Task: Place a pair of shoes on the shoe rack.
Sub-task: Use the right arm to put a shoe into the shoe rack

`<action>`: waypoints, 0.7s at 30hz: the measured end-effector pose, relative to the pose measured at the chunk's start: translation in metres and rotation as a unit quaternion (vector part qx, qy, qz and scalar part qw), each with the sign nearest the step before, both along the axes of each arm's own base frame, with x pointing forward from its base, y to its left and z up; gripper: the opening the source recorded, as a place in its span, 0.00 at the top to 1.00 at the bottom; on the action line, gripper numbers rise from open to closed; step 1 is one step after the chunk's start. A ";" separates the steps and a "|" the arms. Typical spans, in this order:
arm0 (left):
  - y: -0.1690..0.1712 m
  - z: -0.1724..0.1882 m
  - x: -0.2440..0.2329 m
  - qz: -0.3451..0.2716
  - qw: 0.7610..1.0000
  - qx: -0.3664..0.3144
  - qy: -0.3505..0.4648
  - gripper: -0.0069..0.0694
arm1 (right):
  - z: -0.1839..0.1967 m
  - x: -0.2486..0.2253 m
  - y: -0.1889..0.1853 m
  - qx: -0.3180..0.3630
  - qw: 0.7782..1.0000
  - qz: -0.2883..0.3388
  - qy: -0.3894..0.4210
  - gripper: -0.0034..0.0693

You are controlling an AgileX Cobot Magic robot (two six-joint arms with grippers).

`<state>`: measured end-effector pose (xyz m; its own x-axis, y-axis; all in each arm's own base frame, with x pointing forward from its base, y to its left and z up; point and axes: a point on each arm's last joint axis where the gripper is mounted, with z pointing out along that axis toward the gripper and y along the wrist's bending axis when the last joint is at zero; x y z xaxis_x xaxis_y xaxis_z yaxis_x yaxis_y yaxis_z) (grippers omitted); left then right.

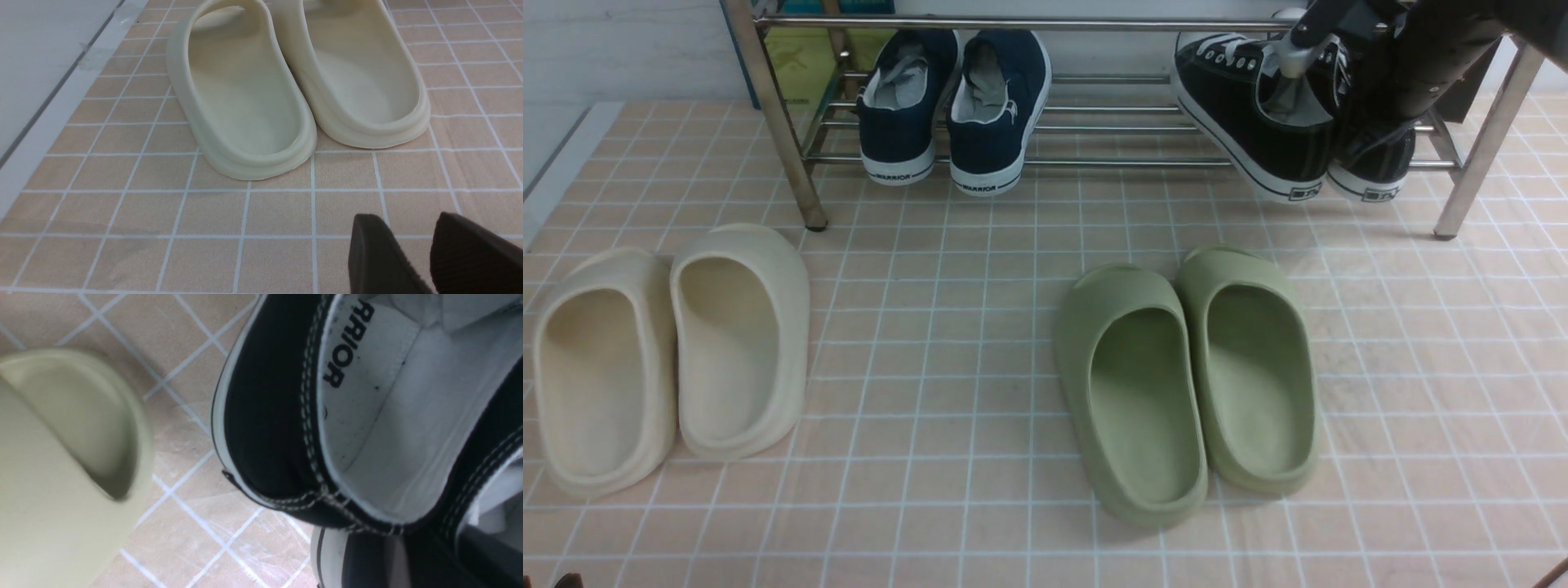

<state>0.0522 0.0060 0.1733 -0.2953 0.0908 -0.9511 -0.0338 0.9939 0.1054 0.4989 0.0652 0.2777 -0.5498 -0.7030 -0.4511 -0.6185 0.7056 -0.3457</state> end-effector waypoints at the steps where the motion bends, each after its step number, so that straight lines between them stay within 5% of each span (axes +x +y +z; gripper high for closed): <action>1: 0.000 0.000 0.000 0.000 1.000 0.000 0.000 0.60 | -0.002 0.002 0.000 0.000 1.000 -0.001 -0.006 0.88; 5: 0.000 0.000 0.000 0.000 1.000 0.000 0.000 0.60 | 0.001 0.005 0.002 0.013 1.000 -0.012 -0.025 0.75; 10: 0.000 0.000 0.000 0.000 1.000 0.000 0.000 0.60 | 0.031 -0.008 0.003 0.049 0.997 -0.051 -0.038 0.43; 13: 0.000 0.000 0.000 0.000 1.000 0.000 0.000 0.60 | 0.052 -0.025 0.001 0.053 0.996 -0.063 -0.014 0.36; 17: 0.000 0.000 0.000 0.000 1.000 0.000 0.000 0.60 | 0.078 -0.053 -0.006 0.041 0.995 -0.091 0.029 0.41; 21: 0.000 0.000 0.000 0.000 1.000 0.000 0.000 0.60 | 0.107 -0.082 -0.011 0.079 0.985 -0.151 0.018 0.64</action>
